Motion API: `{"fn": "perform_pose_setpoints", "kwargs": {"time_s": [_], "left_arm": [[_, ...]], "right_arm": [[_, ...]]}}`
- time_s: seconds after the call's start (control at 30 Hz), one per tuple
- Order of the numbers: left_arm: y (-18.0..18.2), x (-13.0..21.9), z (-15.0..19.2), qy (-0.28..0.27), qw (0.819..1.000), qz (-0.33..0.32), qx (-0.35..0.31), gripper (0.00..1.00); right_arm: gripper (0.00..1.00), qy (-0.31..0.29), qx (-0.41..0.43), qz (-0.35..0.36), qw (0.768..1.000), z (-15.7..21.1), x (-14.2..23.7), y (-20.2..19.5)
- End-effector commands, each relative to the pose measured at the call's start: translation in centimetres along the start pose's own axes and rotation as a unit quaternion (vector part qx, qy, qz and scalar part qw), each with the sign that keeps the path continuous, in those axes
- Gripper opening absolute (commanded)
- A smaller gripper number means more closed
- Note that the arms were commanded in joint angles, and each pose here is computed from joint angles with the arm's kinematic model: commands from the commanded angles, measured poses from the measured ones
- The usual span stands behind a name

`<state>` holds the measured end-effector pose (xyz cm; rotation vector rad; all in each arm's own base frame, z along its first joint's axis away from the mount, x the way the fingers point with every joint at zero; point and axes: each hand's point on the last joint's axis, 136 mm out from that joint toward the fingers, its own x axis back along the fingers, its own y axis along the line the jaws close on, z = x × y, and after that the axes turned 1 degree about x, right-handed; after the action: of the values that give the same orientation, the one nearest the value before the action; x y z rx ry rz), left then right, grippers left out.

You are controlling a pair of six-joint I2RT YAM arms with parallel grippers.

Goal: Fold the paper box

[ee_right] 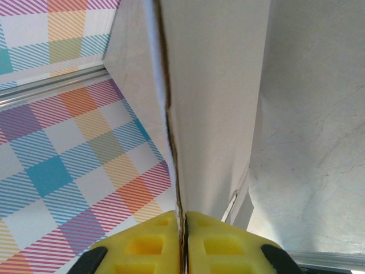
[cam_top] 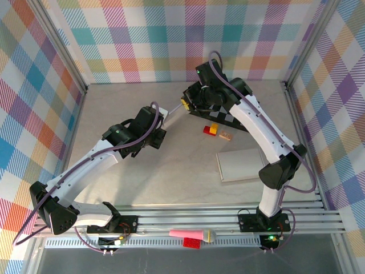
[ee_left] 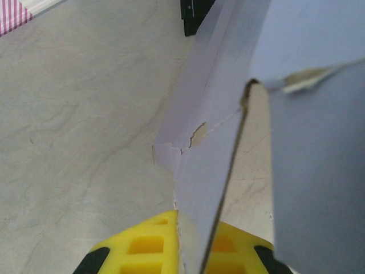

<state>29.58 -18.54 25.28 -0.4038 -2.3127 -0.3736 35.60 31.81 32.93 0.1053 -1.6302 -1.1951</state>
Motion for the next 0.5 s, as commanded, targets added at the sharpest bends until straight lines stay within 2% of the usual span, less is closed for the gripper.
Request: {"fn": "perform_pose_setpoints", "kwargs": {"time_s": [0.0,0.07,0.2,0.27,0.37,0.47], "left_arm": [[0.1,1.2,-1.2,-0.018,1.000,0.008,0.016,0.00],[0.2,1.4,-1.4,-0.022,1.000,0.007,0.021,0.00],[1.5,3.5,-3.1,-0.062,0.996,-0.007,0.062,0.46],[2.0,5.7,-4.6,-0.105,0.990,0.001,0.090,0.60],[2.5,10.0,-7.3,-0.191,0.971,0.042,0.134,0.68],[2.5,14.8,-9.9,-0.283,0.940,0.099,0.163,0.66]], "right_arm": [[0.04,-0.004,0.008,0.005,1.000,0.1,0.0,0.0],[0.00,-0.006,0.008,0.002,1.000,0.0,0.1,0.1],[0.00,-0.008,0.006,-0.010,1.000,0.1,0.9,0.6],[0.00,-0.007,0.000,-0.016,1.000,0.3,1.6,0.8],[0.00,-0.007,-0.014,-0.016,1.000,0.6,2.9,0.6],[0.00,-0.014,-0.026,-0.018,0.999,0.7,4.6,0.2]]}}
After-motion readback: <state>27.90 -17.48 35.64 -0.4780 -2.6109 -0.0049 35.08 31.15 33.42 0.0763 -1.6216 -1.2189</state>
